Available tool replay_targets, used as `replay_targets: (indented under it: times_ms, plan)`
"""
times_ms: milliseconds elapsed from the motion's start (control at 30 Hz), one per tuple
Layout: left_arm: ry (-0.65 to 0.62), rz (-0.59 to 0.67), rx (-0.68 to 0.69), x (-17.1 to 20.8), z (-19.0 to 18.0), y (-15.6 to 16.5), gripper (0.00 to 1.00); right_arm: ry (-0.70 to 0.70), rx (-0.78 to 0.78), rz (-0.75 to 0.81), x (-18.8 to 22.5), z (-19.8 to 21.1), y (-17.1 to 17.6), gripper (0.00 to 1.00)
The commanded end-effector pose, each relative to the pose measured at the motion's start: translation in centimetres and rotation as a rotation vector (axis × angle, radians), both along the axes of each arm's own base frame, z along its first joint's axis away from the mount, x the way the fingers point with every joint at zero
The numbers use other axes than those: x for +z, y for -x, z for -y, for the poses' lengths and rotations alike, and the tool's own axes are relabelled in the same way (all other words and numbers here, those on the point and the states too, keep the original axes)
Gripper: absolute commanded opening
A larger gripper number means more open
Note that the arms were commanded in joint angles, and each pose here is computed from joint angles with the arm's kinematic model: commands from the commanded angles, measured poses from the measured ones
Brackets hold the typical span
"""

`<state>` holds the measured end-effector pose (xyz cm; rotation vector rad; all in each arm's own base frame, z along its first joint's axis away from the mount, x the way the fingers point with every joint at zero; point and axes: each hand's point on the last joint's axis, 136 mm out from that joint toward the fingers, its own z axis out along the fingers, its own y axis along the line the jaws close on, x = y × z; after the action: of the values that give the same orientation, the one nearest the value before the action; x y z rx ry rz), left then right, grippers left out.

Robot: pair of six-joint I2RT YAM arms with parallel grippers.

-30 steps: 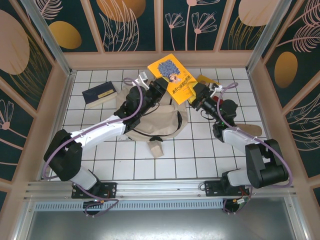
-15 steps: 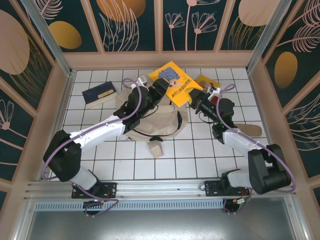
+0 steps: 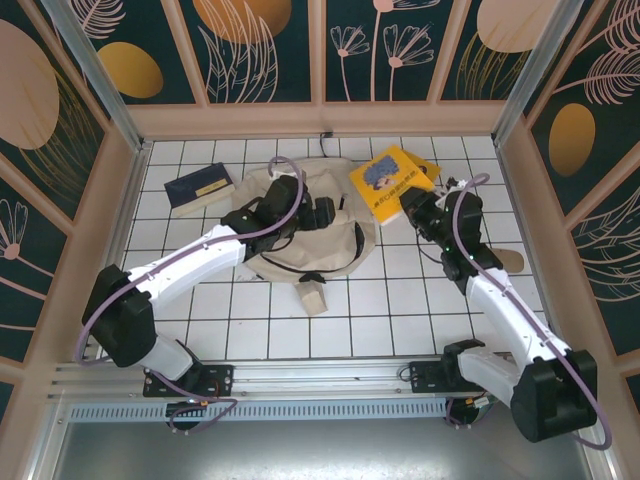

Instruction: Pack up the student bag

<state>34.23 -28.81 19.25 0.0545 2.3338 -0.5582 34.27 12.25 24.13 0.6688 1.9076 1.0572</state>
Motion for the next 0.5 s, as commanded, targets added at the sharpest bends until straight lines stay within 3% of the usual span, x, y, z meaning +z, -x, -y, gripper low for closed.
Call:
replay_targets:
  times_ms: [0,267,467]
  plan:
    - [-0.261,-0.039,-0.175,-2.5,-0.8,2.1,0.88,0.102,-0.097,0.016,0.6,2.5,0.3,0.01]
    - [-0.480,-0.096,-0.404,-5.2,2.2,5.0,0.88,0.022,-0.122,-0.059,-2.3,2.7,1.3,0.00]
    - [-0.550,-0.145,-0.514,-6.7,2.6,5.9,0.89,0.029,-0.117,-0.087,-3.0,2.8,1.4,0.00]
